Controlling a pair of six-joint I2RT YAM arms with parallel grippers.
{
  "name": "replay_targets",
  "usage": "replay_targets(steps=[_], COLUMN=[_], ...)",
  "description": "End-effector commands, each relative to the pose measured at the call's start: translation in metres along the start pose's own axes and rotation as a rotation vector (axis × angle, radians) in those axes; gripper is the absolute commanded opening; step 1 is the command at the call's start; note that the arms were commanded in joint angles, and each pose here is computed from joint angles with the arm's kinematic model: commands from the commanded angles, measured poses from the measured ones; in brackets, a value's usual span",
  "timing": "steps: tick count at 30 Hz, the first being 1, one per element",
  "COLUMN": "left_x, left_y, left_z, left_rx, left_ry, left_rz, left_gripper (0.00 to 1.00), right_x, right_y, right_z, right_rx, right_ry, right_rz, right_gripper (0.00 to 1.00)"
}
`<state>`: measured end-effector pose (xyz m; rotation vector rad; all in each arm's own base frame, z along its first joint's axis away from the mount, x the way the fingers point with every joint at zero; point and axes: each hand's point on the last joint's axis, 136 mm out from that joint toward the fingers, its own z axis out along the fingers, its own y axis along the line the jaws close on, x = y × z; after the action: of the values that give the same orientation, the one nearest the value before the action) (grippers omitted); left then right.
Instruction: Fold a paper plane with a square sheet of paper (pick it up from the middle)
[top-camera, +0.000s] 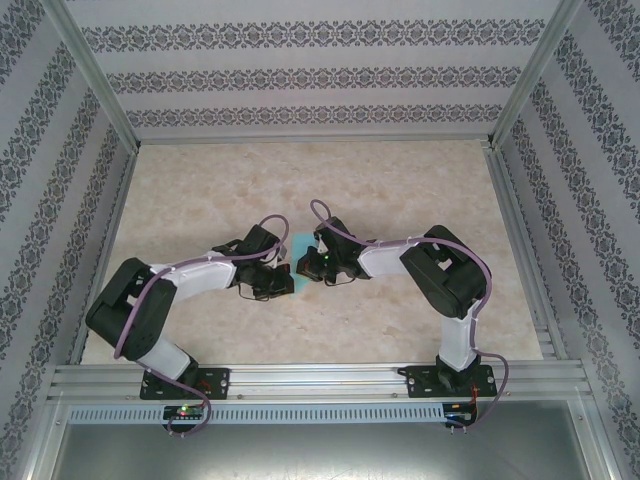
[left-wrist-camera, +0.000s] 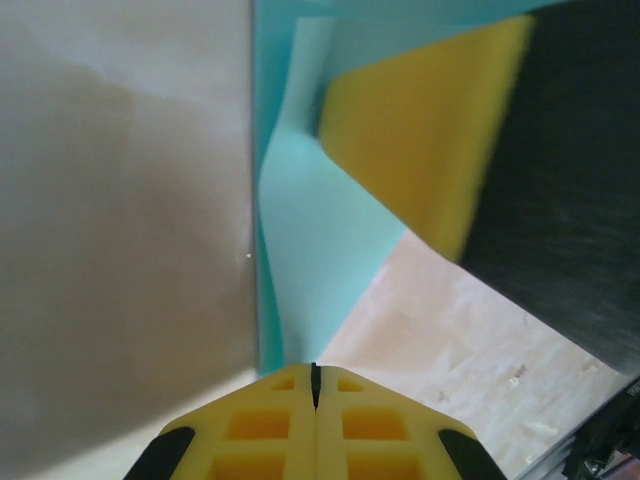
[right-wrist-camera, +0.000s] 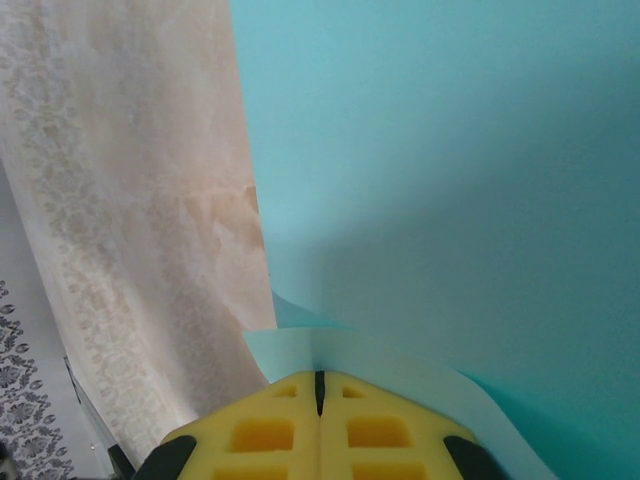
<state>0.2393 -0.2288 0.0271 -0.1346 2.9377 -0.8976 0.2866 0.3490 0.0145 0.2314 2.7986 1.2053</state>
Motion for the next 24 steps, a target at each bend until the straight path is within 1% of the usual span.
replay_targets(steps=[1, 11, 18, 21, 24], left_x=[-0.01, -0.02, -0.016, -0.009, -0.001], left_y=[-0.011, -0.016, 0.002, 0.015, 0.026], left_z=[0.006, 0.007, 0.016, 0.018, 0.02], left_rx=[0.017, 0.03, -0.044, -0.091, -0.13], left_ry=[-0.022, -0.06, -0.036, -0.014, 0.011], left_rz=[0.01, 0.018, -0.003, -0.019, -0.034], left_gripper=[0.0, 0.0, 0.0, 0.0, 0.0], right_x=[0.016, 0.016, 0.014, 0.006, -0.004], right_y=[-0.06, -0.058, -0.054, -0.041, -0.017], right_z=[0.011, 0.011, 0.01, 0.005, -0.006], right_rx=[0.178, 0.167, 0.151, 0.097, 0.015], right_ry=[0.04, 0.045, 0.04, 0.023, 0.001], right_rz=[0.091, 0.091, 0.086, 0.058, -0.017], right_gripper=[0.01, 0.01, 0.01, 0.01, 0.03])
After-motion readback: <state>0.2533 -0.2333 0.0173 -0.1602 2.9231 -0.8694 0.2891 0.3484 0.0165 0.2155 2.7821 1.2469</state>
